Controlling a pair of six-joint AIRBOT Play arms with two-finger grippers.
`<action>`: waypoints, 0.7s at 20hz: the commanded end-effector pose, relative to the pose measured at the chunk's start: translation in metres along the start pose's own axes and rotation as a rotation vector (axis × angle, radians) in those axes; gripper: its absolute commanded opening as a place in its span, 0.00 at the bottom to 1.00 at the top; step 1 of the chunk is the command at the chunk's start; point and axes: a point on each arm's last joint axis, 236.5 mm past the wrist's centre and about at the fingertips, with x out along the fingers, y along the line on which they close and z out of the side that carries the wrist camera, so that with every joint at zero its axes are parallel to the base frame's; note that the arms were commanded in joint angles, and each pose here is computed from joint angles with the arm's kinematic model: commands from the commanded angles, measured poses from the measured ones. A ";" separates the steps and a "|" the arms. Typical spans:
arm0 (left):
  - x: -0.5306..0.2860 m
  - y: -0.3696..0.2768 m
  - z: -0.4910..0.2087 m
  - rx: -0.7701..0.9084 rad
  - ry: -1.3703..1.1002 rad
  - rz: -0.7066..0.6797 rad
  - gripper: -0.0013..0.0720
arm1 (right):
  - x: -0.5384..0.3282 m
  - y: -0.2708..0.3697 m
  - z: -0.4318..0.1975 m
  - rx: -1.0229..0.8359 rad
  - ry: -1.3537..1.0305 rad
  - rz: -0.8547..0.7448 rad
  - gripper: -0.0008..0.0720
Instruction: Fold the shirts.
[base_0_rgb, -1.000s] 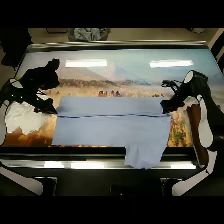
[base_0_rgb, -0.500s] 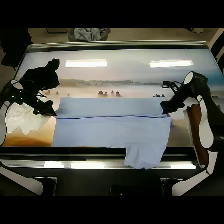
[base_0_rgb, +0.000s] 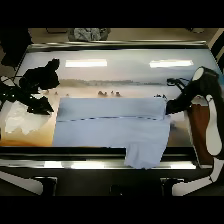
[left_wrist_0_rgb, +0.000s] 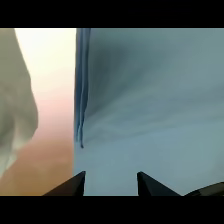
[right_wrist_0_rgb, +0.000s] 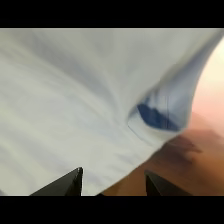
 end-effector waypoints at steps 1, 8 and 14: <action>-0.008 0.018 -0.047 -0.063 0.019 0.064 0.59 | -0.017 -0.003 -0.035 0.052 -0.028 -0.019 0.70; 0.073 0.046 -0.142 -0.169 -0.008 0.057 0.58 | 0.021 0.028 -0.082 0.030 -0.037 0.012 0.69; 0.091 0.047 -0.149 -0.176 0.002 0.040 0.58 | 0.019 0.025 -0.082 0.029 -0.042 -0.008 0.69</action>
